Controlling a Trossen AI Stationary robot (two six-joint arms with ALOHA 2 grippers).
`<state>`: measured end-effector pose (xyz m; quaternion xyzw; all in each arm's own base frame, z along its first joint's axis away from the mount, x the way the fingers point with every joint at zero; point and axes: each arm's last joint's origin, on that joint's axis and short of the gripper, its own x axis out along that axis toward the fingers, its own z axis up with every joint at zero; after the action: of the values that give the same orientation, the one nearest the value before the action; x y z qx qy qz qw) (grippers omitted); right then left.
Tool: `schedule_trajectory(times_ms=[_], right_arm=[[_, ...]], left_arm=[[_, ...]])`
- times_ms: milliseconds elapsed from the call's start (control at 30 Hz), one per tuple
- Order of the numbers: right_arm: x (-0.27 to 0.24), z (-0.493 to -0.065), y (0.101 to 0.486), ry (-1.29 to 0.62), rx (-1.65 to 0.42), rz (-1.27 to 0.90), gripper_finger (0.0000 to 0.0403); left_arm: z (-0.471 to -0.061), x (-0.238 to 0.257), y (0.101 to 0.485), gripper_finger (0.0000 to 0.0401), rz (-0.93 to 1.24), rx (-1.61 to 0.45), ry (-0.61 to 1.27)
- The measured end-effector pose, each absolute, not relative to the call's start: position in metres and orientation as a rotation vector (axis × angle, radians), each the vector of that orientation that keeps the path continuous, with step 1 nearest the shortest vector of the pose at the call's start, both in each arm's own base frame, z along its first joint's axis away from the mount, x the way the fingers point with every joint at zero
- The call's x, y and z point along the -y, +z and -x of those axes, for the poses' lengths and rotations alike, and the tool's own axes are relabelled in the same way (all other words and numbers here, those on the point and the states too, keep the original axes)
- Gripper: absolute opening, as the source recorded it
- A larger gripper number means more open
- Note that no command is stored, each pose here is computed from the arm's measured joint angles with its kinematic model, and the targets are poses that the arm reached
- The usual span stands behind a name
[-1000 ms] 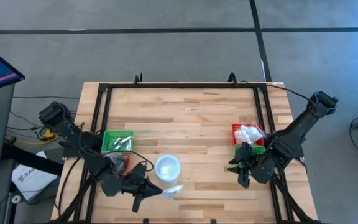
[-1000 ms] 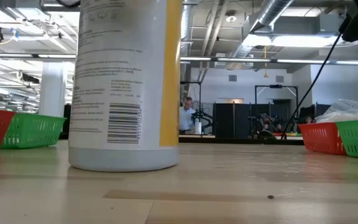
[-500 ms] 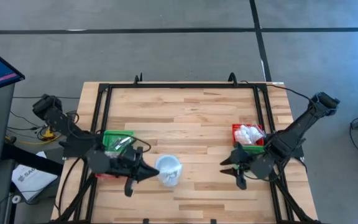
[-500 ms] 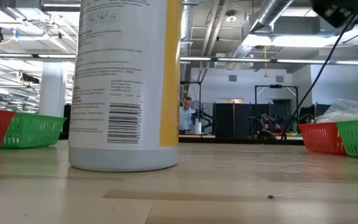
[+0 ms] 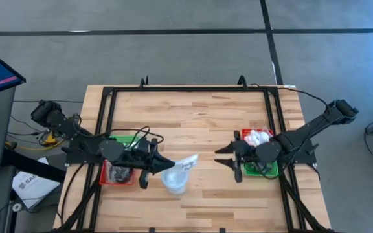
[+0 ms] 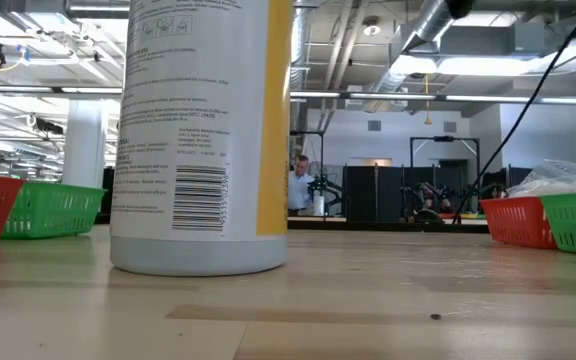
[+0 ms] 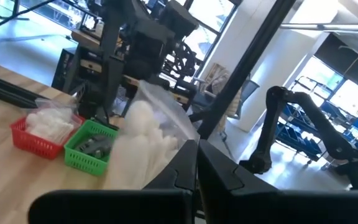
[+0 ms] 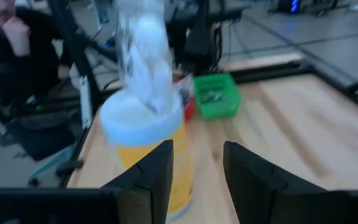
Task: Pick & Place Travel size toiletries
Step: Put the white vanity pack into the right red bin
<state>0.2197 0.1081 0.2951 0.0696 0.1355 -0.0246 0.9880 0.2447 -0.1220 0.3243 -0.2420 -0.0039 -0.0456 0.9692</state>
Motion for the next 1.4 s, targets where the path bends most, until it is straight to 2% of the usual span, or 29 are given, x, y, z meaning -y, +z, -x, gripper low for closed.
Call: schedule_trajectory(times_ms=[267, 500, 800, 1067, 1267, 1400], right_arm=[[-0.094, -0.229, 0.307, -0.092, -0.154, -0.157, 0.0134], [-0.089, -0.246, 0.310, -0.025, -0.066, -0.120, 0.0139], [-0.086, -0.270, 0.290, -0.020, -0.094, -0.093, 0.0140], [-0.083, -0.276, 0.291, -0.016, -0.058, -0.107, 0.0136], [-0.085, -0.275, 0.294, 0.071, -0.042, -0.111, 0.0100], [-0.087, -0.275, 0.293, 0.108, -0.049, -0.109, 0.0035]], left_arm=[[-0.249, 0.114, 0.324, 0.0000, 0.461, 0.015, -0.067], [-0.262, 0.106, 0.316, 0.0000, 0.451, 0.000, -0.042], [-0.273, 0.102, 0.310, 0.0000, 0.456, 0.009, -0.062], [-0.273, 0.102, 0.310, 0.0000, 0.433, 0.010, -0.061], [-0.274, 0.101, 0.309, 0.0000, 0.430, 0.007, -0.055], [-0.274, 0.101, 0.309, 0.0000, 0.429, 0.006, -0.054]])
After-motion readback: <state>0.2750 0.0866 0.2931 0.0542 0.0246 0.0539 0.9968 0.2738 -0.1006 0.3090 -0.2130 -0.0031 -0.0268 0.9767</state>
